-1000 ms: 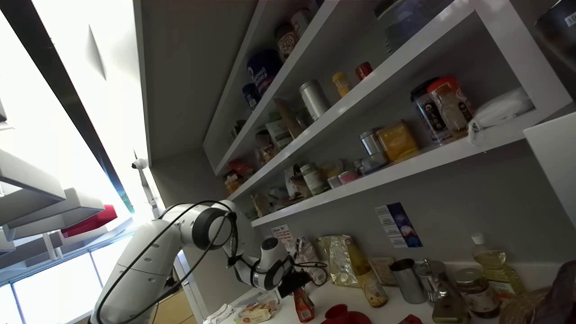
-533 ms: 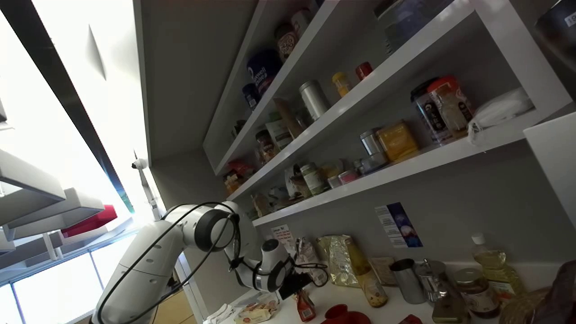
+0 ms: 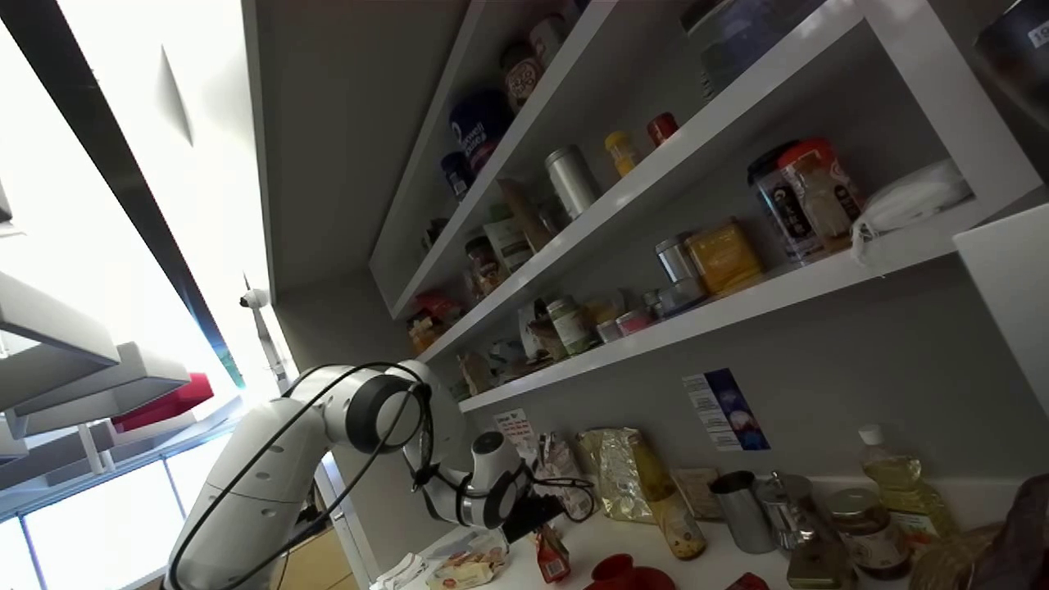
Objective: Move the orange packet of coffee to the right side of the bottom shelf
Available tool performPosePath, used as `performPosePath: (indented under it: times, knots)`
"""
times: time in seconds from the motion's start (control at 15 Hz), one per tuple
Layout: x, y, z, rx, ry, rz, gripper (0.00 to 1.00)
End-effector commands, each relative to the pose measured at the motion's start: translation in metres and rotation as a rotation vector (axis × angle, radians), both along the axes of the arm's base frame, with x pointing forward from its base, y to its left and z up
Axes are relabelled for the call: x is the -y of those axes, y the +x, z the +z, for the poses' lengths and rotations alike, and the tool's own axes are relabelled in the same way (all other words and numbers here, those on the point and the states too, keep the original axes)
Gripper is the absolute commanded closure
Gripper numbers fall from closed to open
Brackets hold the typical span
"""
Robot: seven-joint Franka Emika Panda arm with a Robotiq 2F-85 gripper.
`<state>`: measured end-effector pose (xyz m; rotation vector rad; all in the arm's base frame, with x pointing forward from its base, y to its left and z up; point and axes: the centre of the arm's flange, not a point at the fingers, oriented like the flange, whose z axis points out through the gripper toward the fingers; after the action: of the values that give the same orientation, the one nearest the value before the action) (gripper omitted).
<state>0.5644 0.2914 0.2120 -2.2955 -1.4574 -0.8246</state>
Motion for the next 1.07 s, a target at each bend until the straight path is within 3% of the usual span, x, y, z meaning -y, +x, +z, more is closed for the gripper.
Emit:
performPosePath:
  times: [0.0, 0.33, 0.67, 0.8, 1.0]
  knots:
    - [0.025, -0.035, 0.056, 0.005, 0.032, -0.043, 0.98]
    - [0.068, -0.084, 0.112, 0.058, 0.039, -0.168, 0.98]
    - [0.135, -0.124, 0.131, 0.138, -0.023, -0.361, 0.99]
    - [0.172, -0.13, 0.141, 0.164, -0.032, -0.461, 0.99]
    - [0.229, -0.113, 0.154, 0.206, -0.048, -0.614, 0.99]
